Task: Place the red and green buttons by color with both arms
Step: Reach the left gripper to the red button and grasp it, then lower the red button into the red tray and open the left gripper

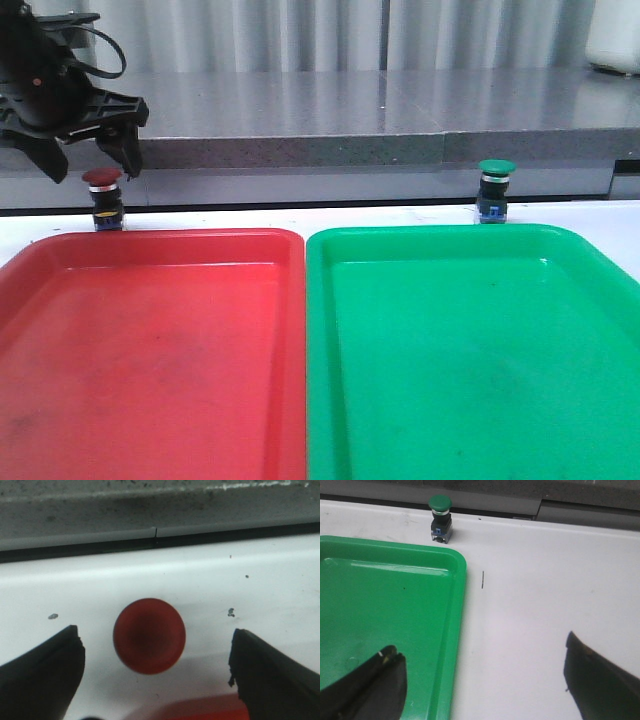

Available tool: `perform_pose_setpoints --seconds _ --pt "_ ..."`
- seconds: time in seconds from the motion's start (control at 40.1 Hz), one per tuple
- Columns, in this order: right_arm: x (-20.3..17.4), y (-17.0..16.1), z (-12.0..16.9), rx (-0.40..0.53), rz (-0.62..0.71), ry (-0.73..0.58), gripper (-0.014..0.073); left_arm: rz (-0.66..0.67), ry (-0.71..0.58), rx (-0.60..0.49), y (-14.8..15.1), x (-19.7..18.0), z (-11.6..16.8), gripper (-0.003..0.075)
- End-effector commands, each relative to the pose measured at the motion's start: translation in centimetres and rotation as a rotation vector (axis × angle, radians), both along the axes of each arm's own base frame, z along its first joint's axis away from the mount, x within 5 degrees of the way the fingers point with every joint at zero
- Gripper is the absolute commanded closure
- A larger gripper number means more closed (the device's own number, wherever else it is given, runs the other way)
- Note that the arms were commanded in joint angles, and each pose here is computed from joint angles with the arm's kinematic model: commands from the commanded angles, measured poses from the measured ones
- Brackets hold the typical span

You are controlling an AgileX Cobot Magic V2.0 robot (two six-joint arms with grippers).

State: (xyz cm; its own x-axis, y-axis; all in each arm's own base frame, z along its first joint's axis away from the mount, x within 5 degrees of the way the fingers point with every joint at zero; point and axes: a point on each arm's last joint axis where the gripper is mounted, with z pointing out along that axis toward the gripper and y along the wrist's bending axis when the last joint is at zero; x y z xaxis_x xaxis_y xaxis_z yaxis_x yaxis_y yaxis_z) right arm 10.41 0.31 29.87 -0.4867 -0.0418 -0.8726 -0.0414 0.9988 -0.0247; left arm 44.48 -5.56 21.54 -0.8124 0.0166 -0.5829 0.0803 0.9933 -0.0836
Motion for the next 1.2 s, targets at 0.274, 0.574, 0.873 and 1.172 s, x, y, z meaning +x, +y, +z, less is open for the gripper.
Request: perform_pose_setpoints --seconds 0.274,0.574,0.873,1.172 --pt "0.4 -0.1 1.5 -0.018 -0.001 -0.094 -0.0056 0.024 -0.148 -0.042 -0.1 1.6 2.5 0.0305" --pt "0.4 -0.1 1.5 -0.018 -0.001 -0.094 -0.0056 0.023 -0.155 -0.043 -0.1 1.3 3.3 0.0418" --pt "0.4 -0.1 1.5 -0.018 -0.001 -0.094 -0.0056 0.013 -0.238 -0.057 0.3 -2.2 10.7 0.0418" --pt "0.4 -0.1 1.5 -0.018 -0.001 -0.094 -0.0056 -0.009 -0.308 -0.109 0.0 -9.3 15.4 0.0419"
